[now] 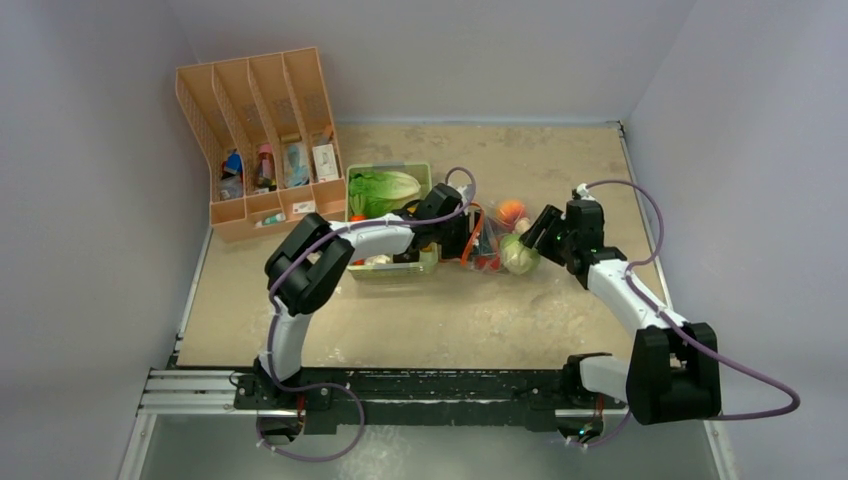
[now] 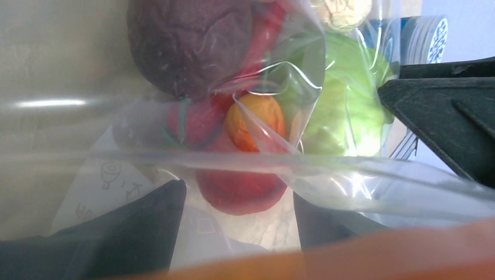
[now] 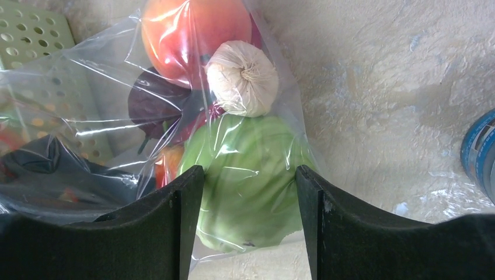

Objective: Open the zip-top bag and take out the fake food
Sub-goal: Pick up the fake vegetable from the zipper food storage bag.

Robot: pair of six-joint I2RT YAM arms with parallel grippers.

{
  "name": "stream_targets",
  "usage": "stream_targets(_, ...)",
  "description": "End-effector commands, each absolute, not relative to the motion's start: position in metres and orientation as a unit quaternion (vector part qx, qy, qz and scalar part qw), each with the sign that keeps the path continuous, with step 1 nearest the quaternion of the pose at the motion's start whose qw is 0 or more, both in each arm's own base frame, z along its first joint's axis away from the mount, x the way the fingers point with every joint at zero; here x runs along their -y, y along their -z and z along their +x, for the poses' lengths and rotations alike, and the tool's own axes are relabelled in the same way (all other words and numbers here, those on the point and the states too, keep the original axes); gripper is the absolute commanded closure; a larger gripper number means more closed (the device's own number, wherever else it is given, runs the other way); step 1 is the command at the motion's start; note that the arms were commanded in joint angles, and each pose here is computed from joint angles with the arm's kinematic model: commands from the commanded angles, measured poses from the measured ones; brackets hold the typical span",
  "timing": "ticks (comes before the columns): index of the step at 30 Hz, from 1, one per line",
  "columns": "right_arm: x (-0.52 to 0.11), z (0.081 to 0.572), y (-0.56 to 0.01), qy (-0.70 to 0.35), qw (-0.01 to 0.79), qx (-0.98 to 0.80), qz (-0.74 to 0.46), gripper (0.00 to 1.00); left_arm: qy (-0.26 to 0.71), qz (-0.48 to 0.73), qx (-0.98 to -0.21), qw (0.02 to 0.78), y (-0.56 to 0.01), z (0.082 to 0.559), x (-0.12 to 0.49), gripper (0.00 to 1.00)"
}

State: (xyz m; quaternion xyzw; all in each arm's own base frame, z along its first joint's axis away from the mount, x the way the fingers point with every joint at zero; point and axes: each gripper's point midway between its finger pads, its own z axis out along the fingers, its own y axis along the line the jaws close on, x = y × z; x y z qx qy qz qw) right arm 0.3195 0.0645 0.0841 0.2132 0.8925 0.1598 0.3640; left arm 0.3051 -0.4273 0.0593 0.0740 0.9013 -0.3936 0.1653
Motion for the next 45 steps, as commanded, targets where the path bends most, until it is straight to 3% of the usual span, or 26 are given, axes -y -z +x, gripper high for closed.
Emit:
stream_targets(1,-0.071,0.31,-0.075,-0.173,0.349,-0.901,0.193,0.39,0.439,0.074,-0.875,0.192,-0.086,0.311,0.449,0.33)
stream_targets(9,-0.074,0.305,-0.077,-0.187,0.351,-0.895,0.203,0.38,0.408,0.084,-0.89,0.183,-0.064,0.31,0.459,0.4)
stream_targets(16,-0.073,0.308,-0.081,-0.183,0.356,-0.894,0.203,0.37,0.324,0.094,-0.921,0.192,-0.035,0.309,0.429,0.41)
stream_targets(24,-0.067,0.315,-0.099,-0.17,0.377,-0.89,0.194,0.36,0.29,0.095,-0.927,0.217,-0.042,0.314,0.414,0.63)
stream_targets(26,-0.066,0.316,-0.1,-0.166,0.38,-0.889,0.195,0.35,0.298,0.097,-0.923,0.223,-0.051,0.315,0.416,0.64)
stream_targets(29,-0.065,0.316,-0.098,-0.162,0.376,-0.891,0.195,0.35,0.319,0.107,-0.914,0.227,-0.067,0.313,0.421,0.61)
stream_targets(33,-0.068,0.316,-0.097,-0.171,0.375,-0.89,0.194,0.35,0.344,0.127,-0.906,0.211,-0.071,0.305,0.429,0.43)
stream_targets(45,-0.08,0.319,-0.095,-0.196,0.362,-0.896,0.167,0.33,0.315,0.139,-0.926,0.158,-0.025,0.291,0.428,0.37)
